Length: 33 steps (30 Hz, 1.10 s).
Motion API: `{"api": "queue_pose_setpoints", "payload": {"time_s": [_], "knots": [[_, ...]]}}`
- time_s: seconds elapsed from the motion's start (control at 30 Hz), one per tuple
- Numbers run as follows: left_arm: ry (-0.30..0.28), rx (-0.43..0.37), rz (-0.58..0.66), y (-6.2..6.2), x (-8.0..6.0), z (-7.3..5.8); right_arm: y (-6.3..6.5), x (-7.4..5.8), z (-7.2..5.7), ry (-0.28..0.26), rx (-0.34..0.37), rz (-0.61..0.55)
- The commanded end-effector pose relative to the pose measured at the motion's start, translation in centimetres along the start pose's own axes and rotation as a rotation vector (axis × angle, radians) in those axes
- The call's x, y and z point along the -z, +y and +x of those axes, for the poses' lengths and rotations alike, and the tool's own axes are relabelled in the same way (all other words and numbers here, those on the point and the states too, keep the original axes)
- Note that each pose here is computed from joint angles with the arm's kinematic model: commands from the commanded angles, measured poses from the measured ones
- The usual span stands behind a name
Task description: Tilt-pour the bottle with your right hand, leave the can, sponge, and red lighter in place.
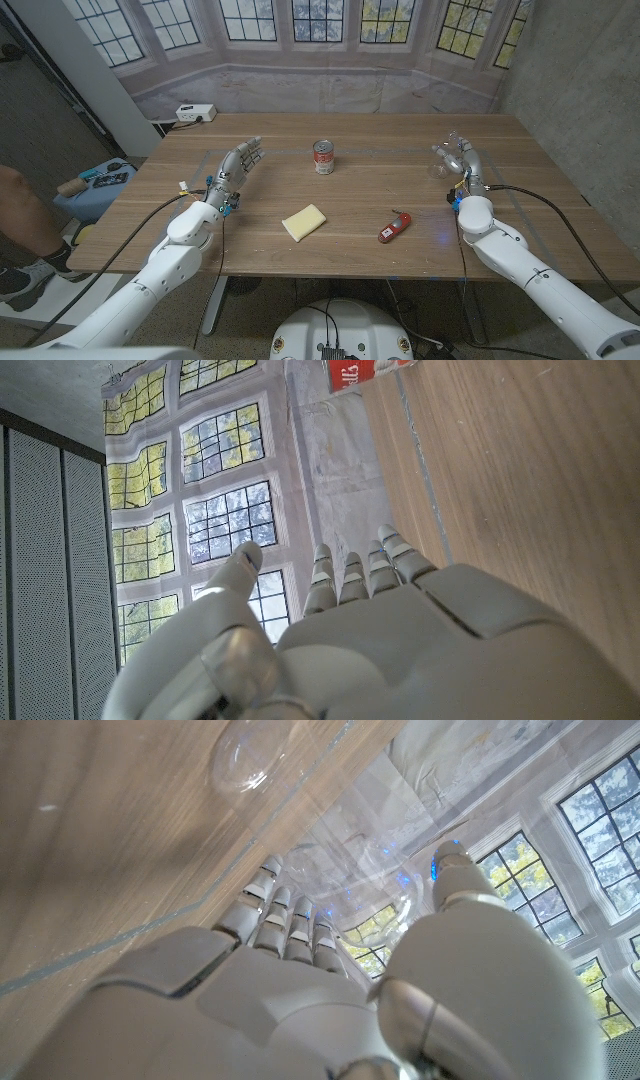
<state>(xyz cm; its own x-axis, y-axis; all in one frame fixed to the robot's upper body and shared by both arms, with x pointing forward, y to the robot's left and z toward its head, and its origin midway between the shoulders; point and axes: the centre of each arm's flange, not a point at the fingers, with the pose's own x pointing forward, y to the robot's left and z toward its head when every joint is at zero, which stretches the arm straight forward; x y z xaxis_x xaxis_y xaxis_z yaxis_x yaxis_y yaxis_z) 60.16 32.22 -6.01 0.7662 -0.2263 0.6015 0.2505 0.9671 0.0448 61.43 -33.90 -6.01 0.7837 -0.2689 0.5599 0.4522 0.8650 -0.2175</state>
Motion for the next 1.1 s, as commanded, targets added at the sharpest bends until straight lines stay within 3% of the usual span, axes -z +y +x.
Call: {"api": "queue_pose_setpoints", "payload": {"time_s": [0.03,0.5,0.87,1.1], "knots": [[0.005,0.011,0.002,-0.1,0.0,0.5,-1.0,-0.5,-0.1,-0.015,-0.046,0.014],[0.011,0.015,-0.001,-0.5,0.2,0.4,-2.9,-1.2,-0.5,-0.024,-0.058,0.032],[0.016,0.015,0.000,-0.8,0.4,-0.1,-5.1,-0.6,-0.7,-0.031,-0.035,0.101],[0.020,0.012,0.004,-0.8,0.3,-0.3,-5.7,-0.2,-0.7,-0.049,-0.030,0.143]]}}
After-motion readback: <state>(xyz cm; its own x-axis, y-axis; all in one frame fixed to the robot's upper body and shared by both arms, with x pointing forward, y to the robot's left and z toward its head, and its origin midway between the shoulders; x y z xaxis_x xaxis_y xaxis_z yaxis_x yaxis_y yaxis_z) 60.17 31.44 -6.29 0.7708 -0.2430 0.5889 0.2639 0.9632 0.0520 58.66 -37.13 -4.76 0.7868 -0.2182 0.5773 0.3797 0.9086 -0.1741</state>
